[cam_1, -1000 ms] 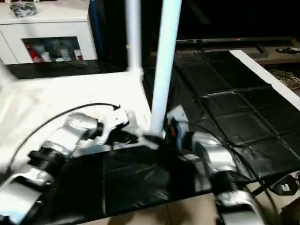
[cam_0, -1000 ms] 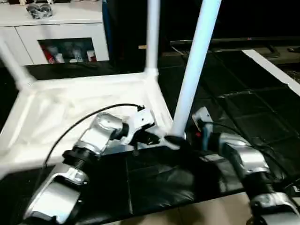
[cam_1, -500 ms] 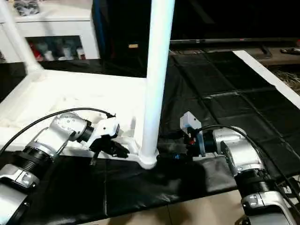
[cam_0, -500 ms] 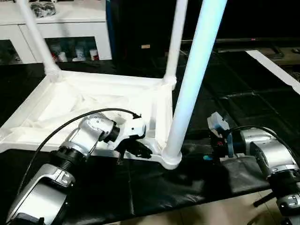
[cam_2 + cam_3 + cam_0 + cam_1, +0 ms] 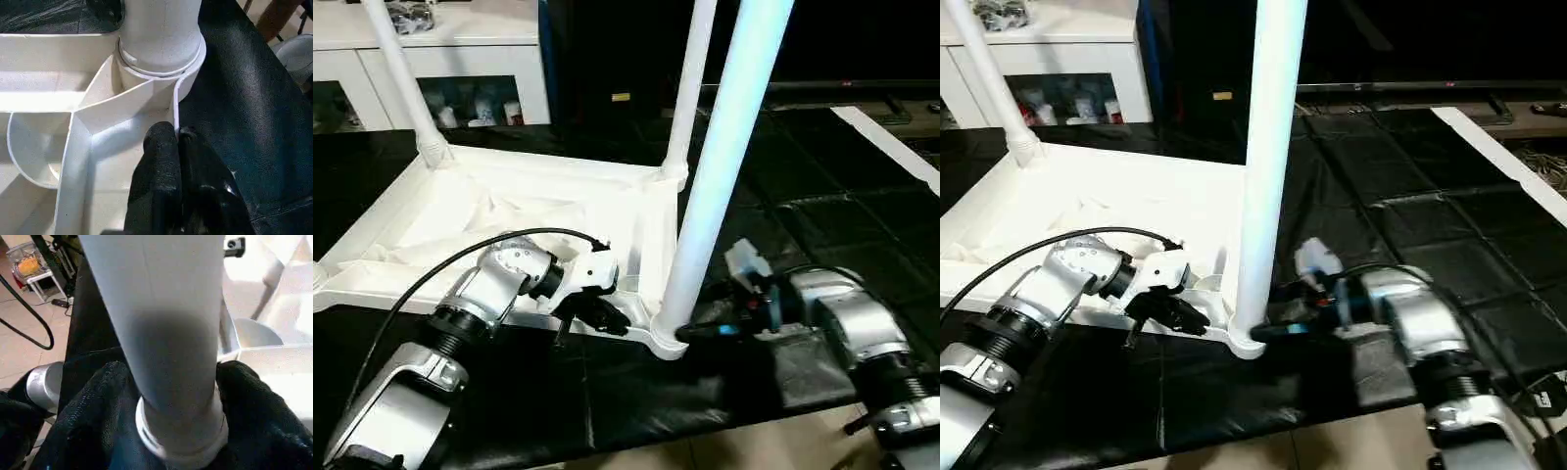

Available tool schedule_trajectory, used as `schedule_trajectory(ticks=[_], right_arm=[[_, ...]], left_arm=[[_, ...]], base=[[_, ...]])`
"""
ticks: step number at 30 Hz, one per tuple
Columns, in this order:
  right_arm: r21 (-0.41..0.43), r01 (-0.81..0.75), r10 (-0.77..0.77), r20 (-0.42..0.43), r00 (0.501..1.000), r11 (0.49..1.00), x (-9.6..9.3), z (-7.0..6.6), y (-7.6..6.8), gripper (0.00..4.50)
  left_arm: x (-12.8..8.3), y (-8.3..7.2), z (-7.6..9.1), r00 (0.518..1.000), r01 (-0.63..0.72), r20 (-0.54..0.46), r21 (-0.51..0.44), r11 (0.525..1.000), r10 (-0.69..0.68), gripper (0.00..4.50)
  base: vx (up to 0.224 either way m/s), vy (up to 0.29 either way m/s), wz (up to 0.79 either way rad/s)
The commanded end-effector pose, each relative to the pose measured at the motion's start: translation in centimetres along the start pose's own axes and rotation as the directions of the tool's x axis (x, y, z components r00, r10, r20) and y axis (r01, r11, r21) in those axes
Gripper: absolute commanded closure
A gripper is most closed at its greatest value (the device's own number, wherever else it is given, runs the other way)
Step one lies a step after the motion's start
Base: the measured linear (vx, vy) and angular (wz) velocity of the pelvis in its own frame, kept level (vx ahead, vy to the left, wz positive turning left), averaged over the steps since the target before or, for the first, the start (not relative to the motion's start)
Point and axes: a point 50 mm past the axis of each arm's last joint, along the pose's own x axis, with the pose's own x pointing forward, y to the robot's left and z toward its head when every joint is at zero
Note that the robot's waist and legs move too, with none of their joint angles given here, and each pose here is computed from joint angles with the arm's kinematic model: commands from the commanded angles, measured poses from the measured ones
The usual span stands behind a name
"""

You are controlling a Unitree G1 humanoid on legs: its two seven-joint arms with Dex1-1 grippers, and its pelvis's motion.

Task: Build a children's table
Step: Rotate leg to tighten

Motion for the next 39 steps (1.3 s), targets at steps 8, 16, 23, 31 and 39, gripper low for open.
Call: schedule_trajectory(ticks=[8,16,23,31,39], right_arm=[[-0.007,-0.039,0.039,-0.009,0.999,0.999,0.7,0.3,-0.2,2.38],[0.008,-0.054,0.054,-0.006,0.999,0.999,0.8,-0.2,0.1,2.48],[0.049,0.001,-0.004,0.057,0.998,0.999,1.2,-0.9,0.8,2.49],[0.199,0.344,-0.364,0.071,0.929,0.918,3.6,-2.9,-0.3,2.52],[0.385,0.548,-0.613,0.059,0.788,0.742,8.2,-0.7,-3.4,2.53]], left_arm=[[1.3,-0.7,-0.1,0.997,0.074,-0.028,0.017,0.997,-0.074,4.5],[1.5,-0.4,-0.1,1.0,0.024,-0.008,-0.004,1.0,-0.024,4.5],[2.3,0.6,0.5,0.994,-0.096,0.053,-0.089,0.991,0.101,4.5],[4.2,2.1,2.2,0.948,-0.237,0.145,-0.276,0.931,0.284,4.5],[5.9,3.7,5.0,0.892,-0.315,0.185,-0.403,0.859,0.413,4.5]], base=[[0.0,0.0,0.0],[0.0,0.0,0.0],[0.0,0.0,0.0],[0.0,0.0,0.0],[0.0,0.0,0.0]])
